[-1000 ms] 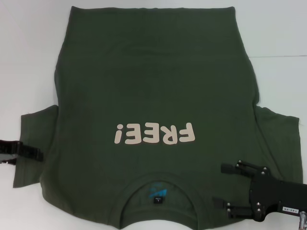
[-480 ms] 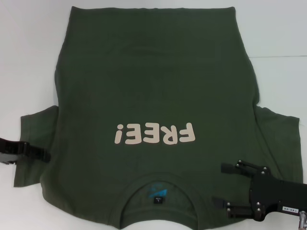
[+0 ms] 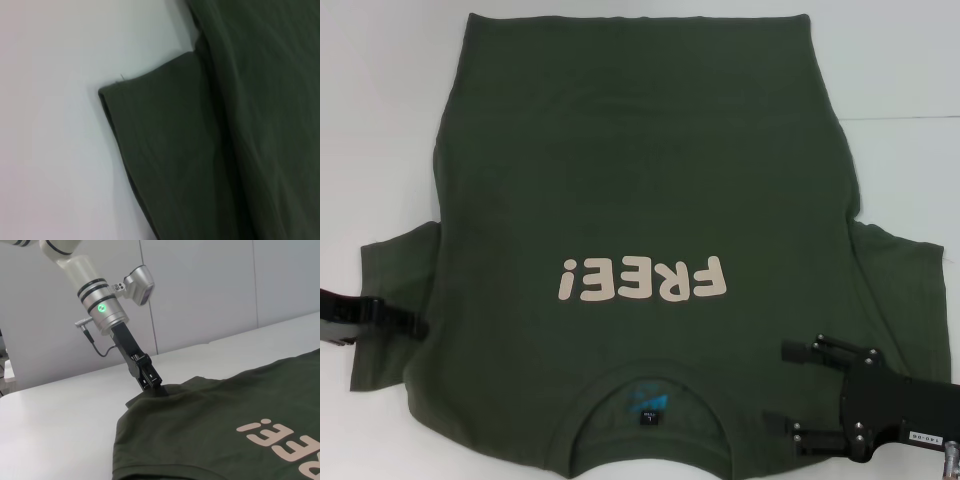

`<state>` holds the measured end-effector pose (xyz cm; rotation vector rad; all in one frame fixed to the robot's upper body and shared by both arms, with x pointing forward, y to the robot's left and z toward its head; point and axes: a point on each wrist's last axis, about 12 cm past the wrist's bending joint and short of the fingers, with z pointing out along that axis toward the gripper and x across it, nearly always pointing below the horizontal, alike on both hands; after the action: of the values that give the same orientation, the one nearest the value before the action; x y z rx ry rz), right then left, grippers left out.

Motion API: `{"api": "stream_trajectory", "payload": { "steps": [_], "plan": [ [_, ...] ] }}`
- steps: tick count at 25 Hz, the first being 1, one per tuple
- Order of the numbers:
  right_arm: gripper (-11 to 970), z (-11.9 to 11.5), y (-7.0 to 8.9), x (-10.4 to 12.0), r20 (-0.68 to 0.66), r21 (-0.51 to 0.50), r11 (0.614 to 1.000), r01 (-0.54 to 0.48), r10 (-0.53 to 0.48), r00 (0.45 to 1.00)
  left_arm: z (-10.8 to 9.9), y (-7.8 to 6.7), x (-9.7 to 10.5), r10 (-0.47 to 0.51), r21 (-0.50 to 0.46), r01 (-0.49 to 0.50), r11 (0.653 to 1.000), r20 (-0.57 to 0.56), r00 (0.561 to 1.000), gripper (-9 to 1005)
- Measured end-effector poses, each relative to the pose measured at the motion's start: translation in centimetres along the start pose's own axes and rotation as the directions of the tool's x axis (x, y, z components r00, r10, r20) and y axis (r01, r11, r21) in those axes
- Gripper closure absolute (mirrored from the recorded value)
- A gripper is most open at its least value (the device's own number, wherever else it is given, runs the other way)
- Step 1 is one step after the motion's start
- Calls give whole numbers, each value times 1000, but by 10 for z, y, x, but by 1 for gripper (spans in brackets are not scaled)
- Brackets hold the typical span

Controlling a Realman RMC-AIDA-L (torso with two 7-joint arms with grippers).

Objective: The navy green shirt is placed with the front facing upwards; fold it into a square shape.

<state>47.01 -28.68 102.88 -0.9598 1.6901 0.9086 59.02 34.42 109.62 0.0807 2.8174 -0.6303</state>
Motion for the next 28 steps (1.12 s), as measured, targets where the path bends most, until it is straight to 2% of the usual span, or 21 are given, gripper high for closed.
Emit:
{"api": "stream_trajectory", "payload": {
  "steps": [4, 12, 18, 28],
  "plan": [
    [29, 0, 0, 0, 0, 0, 1000, 0, 0, 1000, 0, 0, 0, 0, 1, 0, 1000, 0, 1000, 185],
    [29, 0, 0, 0, 0, 0, 1000, 0, 0, 1000, 0, 0, -1, -10, 5, 10, 1000, 11, 1000, 316],
    [29, 0, 0, -1, 0, -1, 1000, 2, -2, 1000, -2, 1, -4, -20, -2, 20, 1000, 29, 999, 523],
    [29, 1, -1, -1, 1, -2, 1000, 3, -3, 1000, -6, 2, -7, -6, -18, 6, 1000, 37, 999, 975]
  ]
}}
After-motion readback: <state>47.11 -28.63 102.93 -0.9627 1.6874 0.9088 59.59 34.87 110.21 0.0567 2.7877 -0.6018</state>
